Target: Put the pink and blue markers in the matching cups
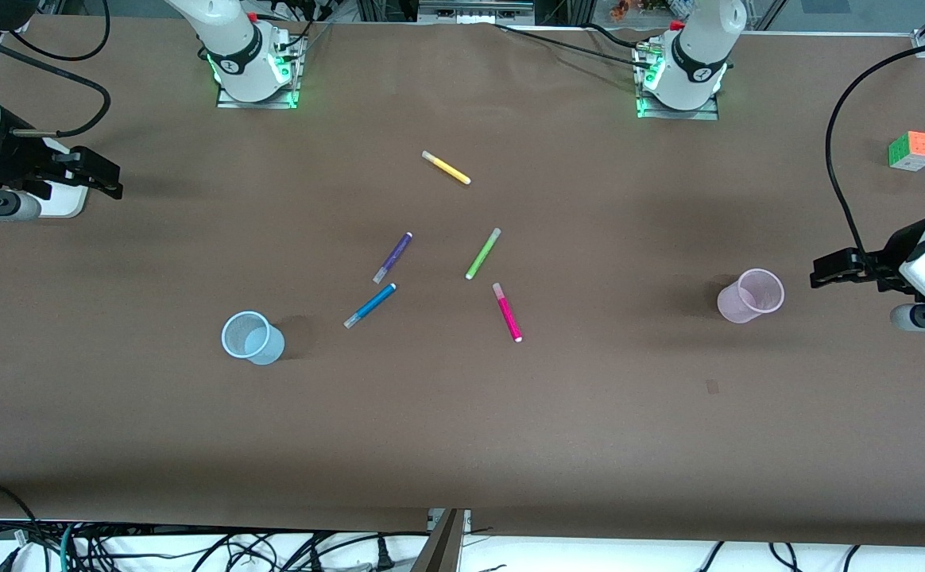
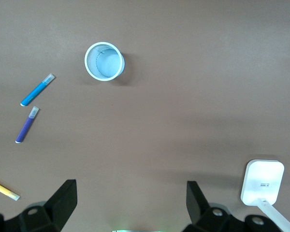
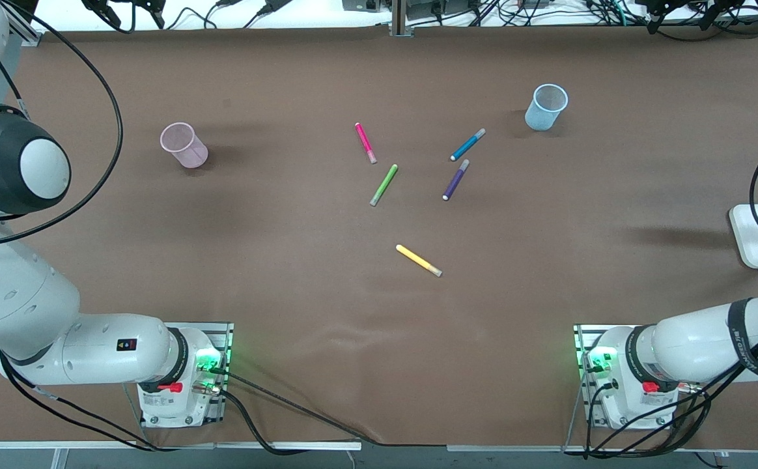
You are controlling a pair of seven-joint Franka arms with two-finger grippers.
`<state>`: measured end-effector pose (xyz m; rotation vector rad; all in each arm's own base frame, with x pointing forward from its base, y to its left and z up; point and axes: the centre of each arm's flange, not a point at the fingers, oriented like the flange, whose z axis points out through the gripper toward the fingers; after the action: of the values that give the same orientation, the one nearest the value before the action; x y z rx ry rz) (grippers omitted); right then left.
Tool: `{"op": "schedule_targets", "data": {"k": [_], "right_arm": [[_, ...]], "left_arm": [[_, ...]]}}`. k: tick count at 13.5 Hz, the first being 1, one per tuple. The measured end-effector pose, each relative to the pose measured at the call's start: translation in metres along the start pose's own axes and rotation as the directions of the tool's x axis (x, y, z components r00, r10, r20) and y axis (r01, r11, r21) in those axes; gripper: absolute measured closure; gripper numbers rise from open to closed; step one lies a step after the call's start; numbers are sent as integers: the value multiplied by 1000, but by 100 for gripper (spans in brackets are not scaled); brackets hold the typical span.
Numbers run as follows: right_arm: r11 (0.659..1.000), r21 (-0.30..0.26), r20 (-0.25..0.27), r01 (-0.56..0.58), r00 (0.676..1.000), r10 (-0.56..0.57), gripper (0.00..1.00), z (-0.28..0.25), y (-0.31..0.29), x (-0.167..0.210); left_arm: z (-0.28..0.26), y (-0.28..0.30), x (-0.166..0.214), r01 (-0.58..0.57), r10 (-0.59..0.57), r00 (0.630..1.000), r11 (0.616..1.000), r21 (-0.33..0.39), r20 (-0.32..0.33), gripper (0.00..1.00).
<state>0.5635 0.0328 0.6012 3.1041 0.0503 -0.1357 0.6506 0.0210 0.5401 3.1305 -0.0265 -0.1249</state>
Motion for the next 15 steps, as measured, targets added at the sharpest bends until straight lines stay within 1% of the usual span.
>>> {"op": "schedule_targets", "data": {"k": [4, 6, 7, 8, 9, 11, 15], "right_arm": [[1000, 0, 0, -2, 1000, 2, 0, 0, 1, 0], [1000, 0, 0, -2, 1000, 2, 0, 0, 1, 0], [1000, 0, 0, -2, 1000, 2, 0, 0, 1, 0], [1000, 0, 1, -3, 1000, 3, 0, 1, 1, 1], [1000, 0, 8, -2, 1000, 2, 0, 4, 0, 2], [1000, -1, 38, 3, 999, -3, 0, 23, -3, 14], [1000, -2, 74, 30, 997, -30, 0, 70, -20, 44]], "left_arm": [[-2, -4, 1, 6, -6, 1000, 1000, -1, -14, 0], [-11, 10, -4, -14, 14, 999, 1000, 0, -51, 0], [-15, 17, -12, -23, 24, 997, 1000, 3, -74, 0], [-17, 19, -22, -27, 27, 996, 1000, 4, -83, 0], [-17, 19, -31, -26, 26, 996, 1000, 5, -88, 0], [-18, 17, -42, -21, 21, 996, 1000, 6, -90, 0], [-7, 13, -43, -15, 16, 997, 1000, 5, -74, 0]]}}
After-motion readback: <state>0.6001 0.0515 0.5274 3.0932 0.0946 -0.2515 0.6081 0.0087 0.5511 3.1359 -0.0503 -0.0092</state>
